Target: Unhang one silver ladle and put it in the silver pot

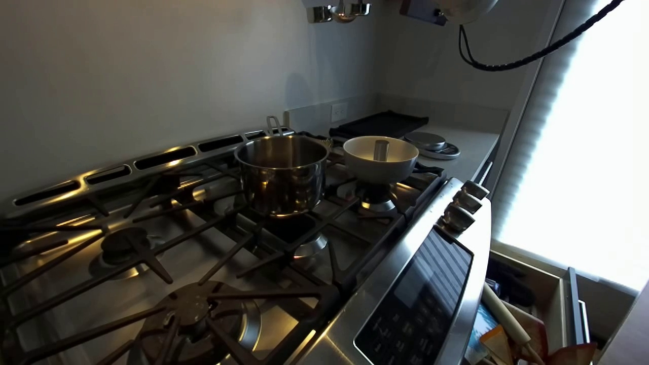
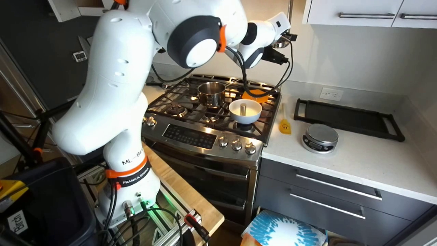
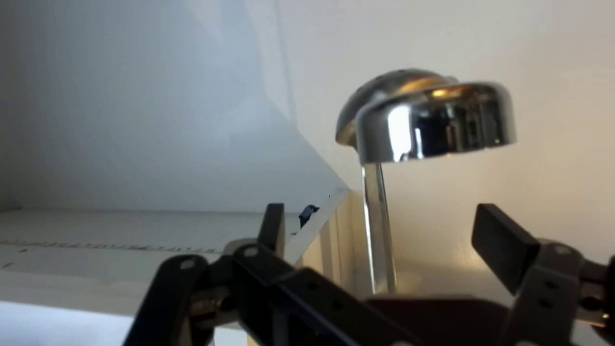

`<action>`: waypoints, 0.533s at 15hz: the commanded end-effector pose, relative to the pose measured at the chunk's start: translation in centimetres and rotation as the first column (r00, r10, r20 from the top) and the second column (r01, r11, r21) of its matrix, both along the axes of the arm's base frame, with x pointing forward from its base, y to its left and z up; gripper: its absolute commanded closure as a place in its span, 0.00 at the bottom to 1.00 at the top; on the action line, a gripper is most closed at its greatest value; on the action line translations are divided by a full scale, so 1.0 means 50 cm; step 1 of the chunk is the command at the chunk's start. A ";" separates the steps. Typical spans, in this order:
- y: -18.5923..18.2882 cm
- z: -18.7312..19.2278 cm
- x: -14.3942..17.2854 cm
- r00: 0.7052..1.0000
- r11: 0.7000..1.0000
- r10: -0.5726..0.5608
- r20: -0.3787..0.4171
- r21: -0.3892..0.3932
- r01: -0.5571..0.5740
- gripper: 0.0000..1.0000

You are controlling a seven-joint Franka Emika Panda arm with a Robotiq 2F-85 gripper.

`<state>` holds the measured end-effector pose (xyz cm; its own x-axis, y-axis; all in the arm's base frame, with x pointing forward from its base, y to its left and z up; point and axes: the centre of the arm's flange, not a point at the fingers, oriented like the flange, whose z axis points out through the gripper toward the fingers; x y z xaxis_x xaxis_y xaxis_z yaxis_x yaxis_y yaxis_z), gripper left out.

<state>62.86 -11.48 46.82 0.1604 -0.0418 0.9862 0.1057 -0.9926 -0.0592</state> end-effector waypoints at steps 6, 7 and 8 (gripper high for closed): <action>-0.007 -0.022 0.068 0.997 0.997 0.070 -0.041 -0.009 -0.071 0.00; -0.006 -0.022 0.071 0.997 0.997 0.072 -0.039 -0.008 -0.072 0.00; -0.006 -0.023 0.072 0.997 0.997 0.073 -0.038 -0.008 -0.073 0.00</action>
<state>66.47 -11.77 45.66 0.1996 -0.0197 0.9797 0.1755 -0.9829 -0.0555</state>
